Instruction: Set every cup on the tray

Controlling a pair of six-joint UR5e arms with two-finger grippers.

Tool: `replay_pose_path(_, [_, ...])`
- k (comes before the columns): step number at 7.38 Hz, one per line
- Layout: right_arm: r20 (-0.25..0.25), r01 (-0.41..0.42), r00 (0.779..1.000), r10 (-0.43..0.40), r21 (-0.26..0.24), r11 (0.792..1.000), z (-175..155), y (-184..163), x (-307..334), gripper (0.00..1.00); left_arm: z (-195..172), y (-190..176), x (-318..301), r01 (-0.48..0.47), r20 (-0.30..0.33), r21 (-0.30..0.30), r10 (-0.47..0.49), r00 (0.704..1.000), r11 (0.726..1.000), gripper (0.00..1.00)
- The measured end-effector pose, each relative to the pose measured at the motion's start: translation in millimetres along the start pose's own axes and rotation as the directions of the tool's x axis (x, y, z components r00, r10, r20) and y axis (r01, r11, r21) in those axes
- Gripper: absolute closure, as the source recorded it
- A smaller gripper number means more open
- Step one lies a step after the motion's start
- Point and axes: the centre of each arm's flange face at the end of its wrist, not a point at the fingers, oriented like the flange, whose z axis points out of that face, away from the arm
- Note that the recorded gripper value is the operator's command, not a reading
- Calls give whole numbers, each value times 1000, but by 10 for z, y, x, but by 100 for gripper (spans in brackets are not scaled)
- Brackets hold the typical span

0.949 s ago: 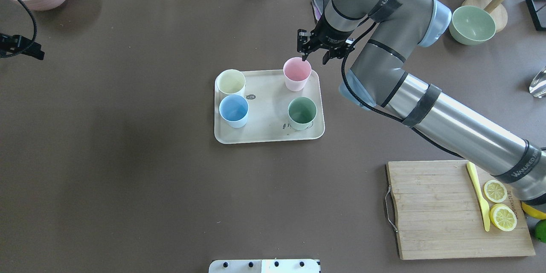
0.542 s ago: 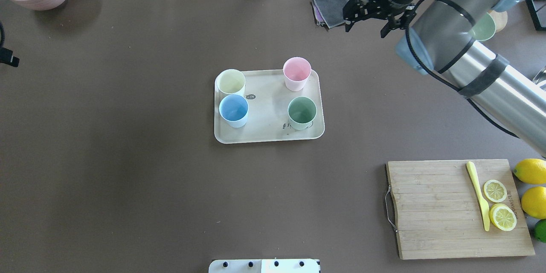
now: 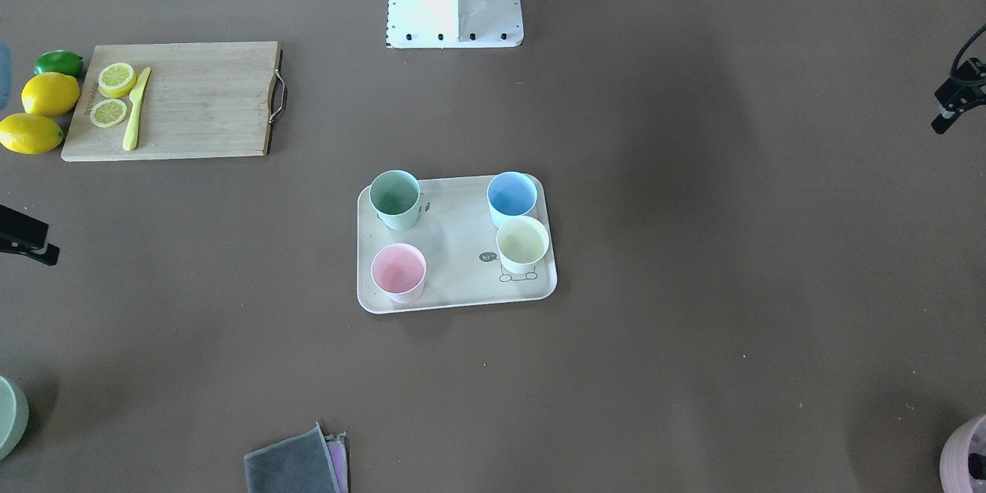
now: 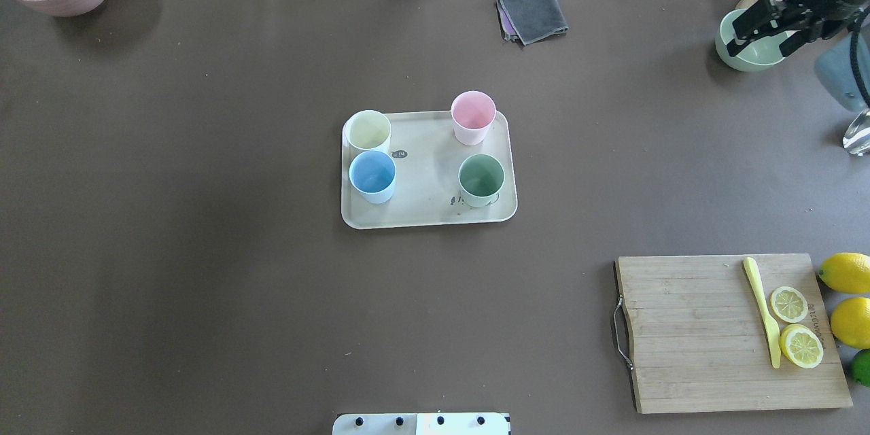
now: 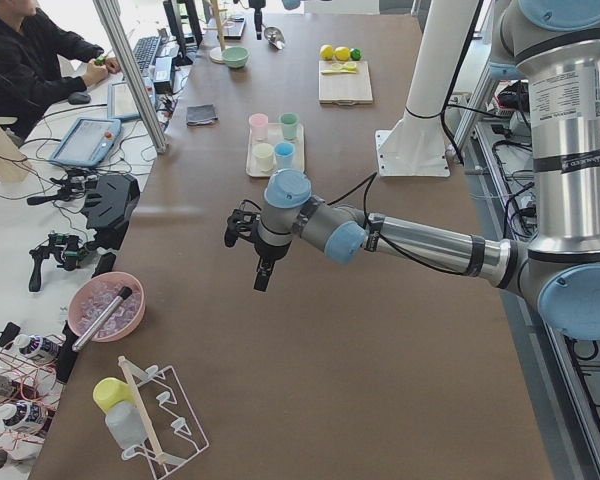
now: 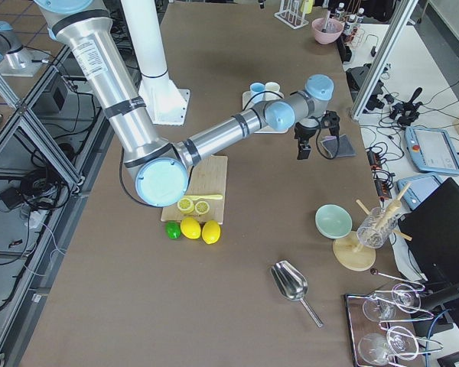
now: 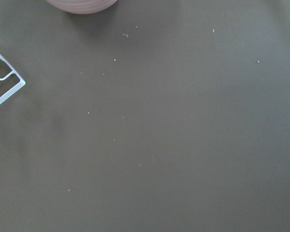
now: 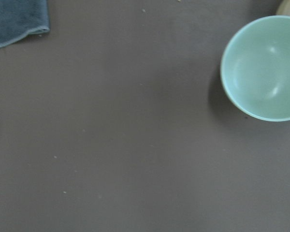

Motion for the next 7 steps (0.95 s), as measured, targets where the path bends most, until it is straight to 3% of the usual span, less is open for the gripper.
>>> replay_pose_path(4, [-77, 17, 997, -18, -22, 1000, -88, 975, 1933, 0, -226, 424, -538, 101, -14, -1, -101, 995, 995, 2])
replay_pose_path(7, [-98, -29, 995, 26, -25, 999, -105, 1315, 2345, 0, -287, 425, -679, 130, -36, -11, -131, 991, 991, 2])
